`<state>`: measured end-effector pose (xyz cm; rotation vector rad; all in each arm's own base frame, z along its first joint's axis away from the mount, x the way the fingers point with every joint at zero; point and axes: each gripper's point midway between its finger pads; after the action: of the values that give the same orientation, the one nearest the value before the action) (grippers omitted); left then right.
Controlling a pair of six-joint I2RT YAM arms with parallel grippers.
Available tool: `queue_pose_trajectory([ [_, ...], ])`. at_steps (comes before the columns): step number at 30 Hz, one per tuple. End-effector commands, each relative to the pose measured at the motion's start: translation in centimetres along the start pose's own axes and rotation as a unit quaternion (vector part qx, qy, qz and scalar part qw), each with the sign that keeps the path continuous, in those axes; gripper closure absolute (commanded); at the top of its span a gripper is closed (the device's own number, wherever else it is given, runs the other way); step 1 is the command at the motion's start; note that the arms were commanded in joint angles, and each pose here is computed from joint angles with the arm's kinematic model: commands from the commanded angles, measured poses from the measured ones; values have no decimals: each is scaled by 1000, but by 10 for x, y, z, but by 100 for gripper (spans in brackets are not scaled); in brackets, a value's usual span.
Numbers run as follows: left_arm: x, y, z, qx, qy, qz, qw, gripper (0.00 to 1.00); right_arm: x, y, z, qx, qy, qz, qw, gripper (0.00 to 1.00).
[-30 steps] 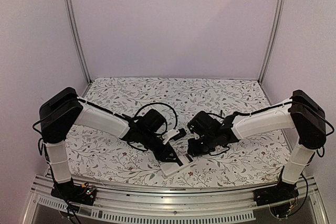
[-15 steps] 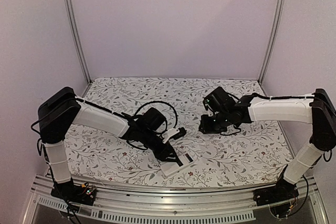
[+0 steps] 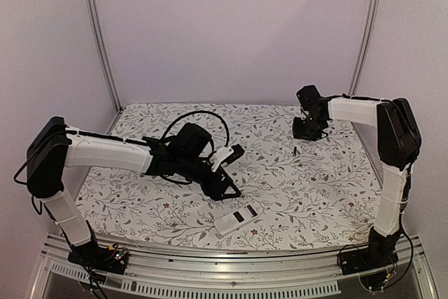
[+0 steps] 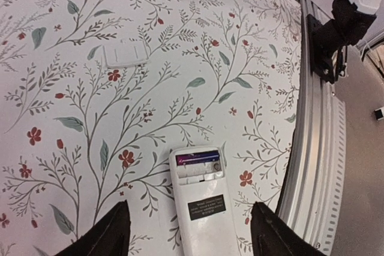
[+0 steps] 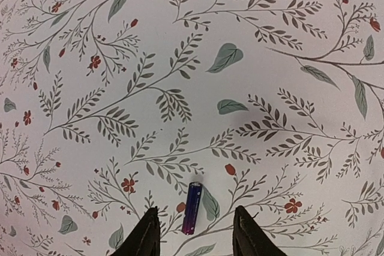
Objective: Load the batteries into the remote control
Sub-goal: Pick up the battery at the center of the board.
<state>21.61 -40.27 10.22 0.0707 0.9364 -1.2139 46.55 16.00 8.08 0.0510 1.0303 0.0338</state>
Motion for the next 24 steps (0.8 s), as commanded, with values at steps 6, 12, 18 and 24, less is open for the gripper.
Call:
queue_pose_trajectory([
  [6,-12,23,-1,-20,-12,59,998,22,56,-9,-24,-44,81,-25,995,61],
  [12,-11,25,-1,-19,-10,64,998,22,70,-12,-45,-43,111,-30,992,73],
  [18,-12,30,-2,-20,-8,67,997,22,68,-6,-57,-48,126,-17,991,80],
  [24,-11,32,-5,-21,-5,65,998,22,56,-2,-55,-54,118,-20,991,77],
])
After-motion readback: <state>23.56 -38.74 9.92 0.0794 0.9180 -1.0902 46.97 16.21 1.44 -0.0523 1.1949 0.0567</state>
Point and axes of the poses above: each gripper's point midway between its finger pads, its own x axis out along the fingers, its own y axis along the line the jaws close on, z = x × y, and after that the axes turned 6 degrees about -x, right-handed
